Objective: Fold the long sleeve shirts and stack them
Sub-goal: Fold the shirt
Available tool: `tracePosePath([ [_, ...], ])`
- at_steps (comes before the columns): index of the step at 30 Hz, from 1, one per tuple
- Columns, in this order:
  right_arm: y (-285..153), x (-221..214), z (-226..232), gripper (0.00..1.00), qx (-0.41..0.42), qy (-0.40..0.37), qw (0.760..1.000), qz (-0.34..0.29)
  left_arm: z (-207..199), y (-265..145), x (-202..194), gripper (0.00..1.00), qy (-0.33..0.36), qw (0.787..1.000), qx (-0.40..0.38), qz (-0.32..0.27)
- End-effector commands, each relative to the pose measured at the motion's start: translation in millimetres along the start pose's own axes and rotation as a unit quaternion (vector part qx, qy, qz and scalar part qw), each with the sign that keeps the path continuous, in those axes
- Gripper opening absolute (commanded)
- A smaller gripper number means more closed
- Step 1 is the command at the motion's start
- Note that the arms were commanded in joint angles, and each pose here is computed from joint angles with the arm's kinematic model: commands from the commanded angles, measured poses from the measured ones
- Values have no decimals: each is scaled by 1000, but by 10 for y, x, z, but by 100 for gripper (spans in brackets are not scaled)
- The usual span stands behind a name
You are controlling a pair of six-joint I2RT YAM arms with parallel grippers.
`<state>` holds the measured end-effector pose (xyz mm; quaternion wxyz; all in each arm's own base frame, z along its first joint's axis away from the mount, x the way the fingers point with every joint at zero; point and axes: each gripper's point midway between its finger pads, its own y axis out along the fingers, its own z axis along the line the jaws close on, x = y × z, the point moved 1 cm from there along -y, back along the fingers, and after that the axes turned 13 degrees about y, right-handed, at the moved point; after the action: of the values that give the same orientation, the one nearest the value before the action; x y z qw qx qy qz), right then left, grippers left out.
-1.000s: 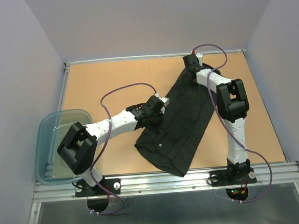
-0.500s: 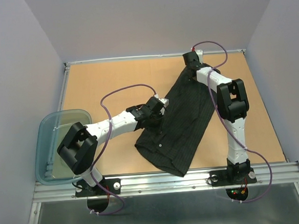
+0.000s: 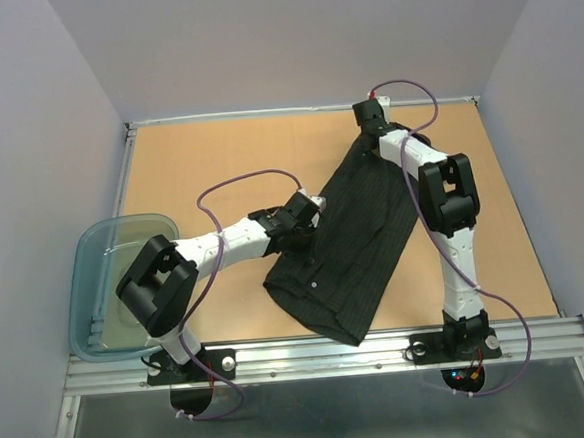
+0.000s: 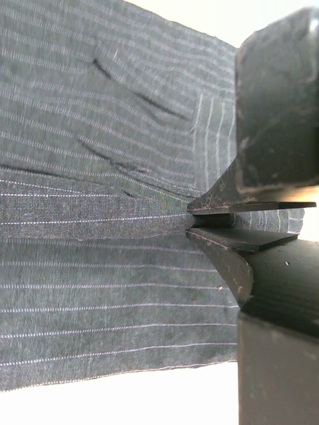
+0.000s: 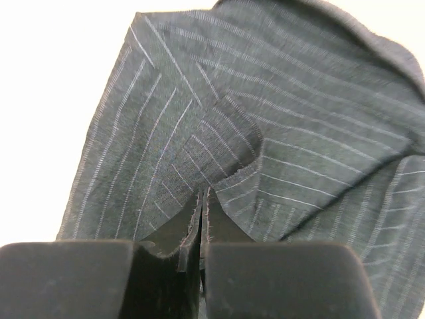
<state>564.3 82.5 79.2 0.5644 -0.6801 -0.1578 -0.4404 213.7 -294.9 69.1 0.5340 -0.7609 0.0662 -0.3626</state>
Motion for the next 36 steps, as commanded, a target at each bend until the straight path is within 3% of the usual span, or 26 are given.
tracePosePath([
  [1,72,88,146,2,15,17,1000,-13,122,97,-212,23,-21,999,11,37],
  [4,83,56,123,9,11,15,1000,-11,172,120,-216,28,-26,999,19,41],
  [5,76,39,97,16,7,13,1000,-10,185,99,-173,32,-27,999,23,35],
  [7,32,78,74,24,5,14,1000,-14,183,72,-127,48,-26,999,26,29],
  [10,-131,244,69,42,18,20,999,-26,198,-26,-11,63,-22,999,35,16],
  [14,-428,527,102,55,53,29,997,-42,144,-234,159,74,-14,999,30,-7],
  [18,-689,639,158,57,116,59,991,-28,-2,-505,421,70,2,999,2,-53],
  [24,-805,324,228,52,228,107,966,53,-339,-587,702,58,55,991,-72,-98],
  [27,-848,98,280,51,313,137,935,98,-425,-352,645,52,80,988,-101,-82],
  [29,-886,129,298,51,374,161,908,102,-488,-193,525,42,95,984,-133,-68],
  [36,-672,-267,53,48,472,227,839,147,-435,257,-97,27,110,980,-166,27],
])
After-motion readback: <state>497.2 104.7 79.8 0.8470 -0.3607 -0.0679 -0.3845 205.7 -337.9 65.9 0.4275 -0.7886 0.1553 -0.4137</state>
